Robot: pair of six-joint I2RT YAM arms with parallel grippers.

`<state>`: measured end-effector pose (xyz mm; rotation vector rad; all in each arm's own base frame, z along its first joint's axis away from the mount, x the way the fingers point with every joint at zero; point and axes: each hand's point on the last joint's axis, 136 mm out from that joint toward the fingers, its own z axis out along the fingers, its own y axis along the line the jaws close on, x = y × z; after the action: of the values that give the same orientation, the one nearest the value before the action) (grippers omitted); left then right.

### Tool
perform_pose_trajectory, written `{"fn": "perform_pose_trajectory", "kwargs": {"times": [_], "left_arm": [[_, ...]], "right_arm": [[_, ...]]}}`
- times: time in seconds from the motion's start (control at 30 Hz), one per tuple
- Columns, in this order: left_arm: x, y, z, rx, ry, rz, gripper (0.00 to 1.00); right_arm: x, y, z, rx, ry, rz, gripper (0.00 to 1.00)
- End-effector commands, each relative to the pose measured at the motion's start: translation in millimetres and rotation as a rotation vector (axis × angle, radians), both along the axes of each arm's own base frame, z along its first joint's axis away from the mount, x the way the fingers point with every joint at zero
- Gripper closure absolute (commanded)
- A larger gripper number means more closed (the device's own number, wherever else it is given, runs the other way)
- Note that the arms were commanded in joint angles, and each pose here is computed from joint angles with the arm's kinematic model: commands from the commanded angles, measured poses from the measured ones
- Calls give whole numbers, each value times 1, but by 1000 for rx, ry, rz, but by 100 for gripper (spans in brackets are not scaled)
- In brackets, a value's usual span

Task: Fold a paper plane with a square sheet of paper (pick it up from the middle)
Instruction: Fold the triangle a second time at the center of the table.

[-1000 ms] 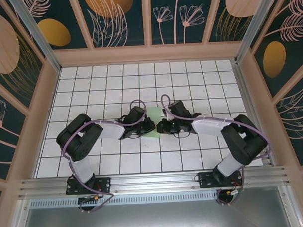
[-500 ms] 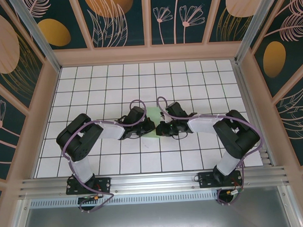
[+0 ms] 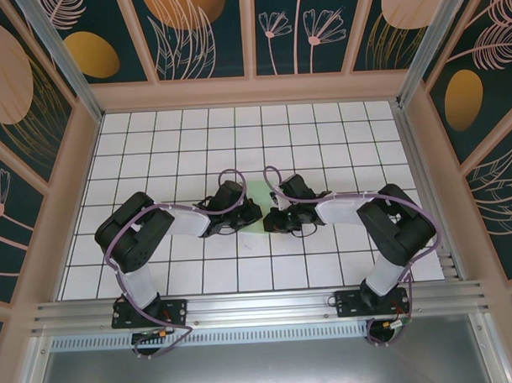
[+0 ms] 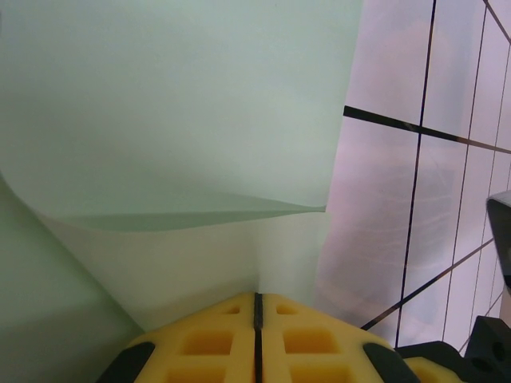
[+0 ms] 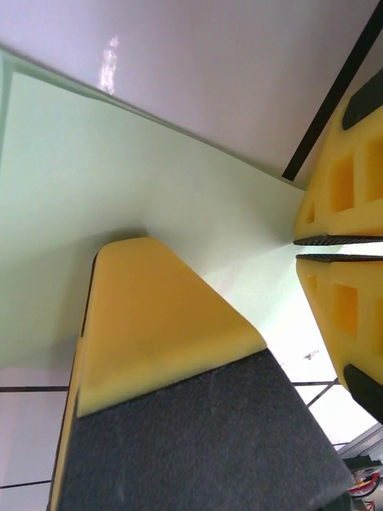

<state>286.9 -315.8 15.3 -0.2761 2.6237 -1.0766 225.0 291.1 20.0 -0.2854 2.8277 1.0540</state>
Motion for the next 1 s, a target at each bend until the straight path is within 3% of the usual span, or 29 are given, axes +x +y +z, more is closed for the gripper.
{"fn": "perform_pose_trajectory", "kwargs": {"times": [0.0, 0.23, 0.47, 0.8, 0.97], "left_arm": [[-13, 19, -22, 79, 58, 31, 90], [-14, 19, -18, 61, 53, 31, 89], [-15, 21, -22, 70, 62, 35, 89], [-15, 20, -19, 59, 54, 32, 89], [-15, 19, -17, 52, 52, 29, 89]], "right_arm": [[-19, -8, -17, -44, 57, 36, 86], [-21, -10, -24, -59, 74, 40, 86], [-19, -7, 1, -23, 28, 50, 86], [-30, -17, -25, -76, 88, 50, 86], [-17, -9, -1, -46, 19, 44, 87]]}}
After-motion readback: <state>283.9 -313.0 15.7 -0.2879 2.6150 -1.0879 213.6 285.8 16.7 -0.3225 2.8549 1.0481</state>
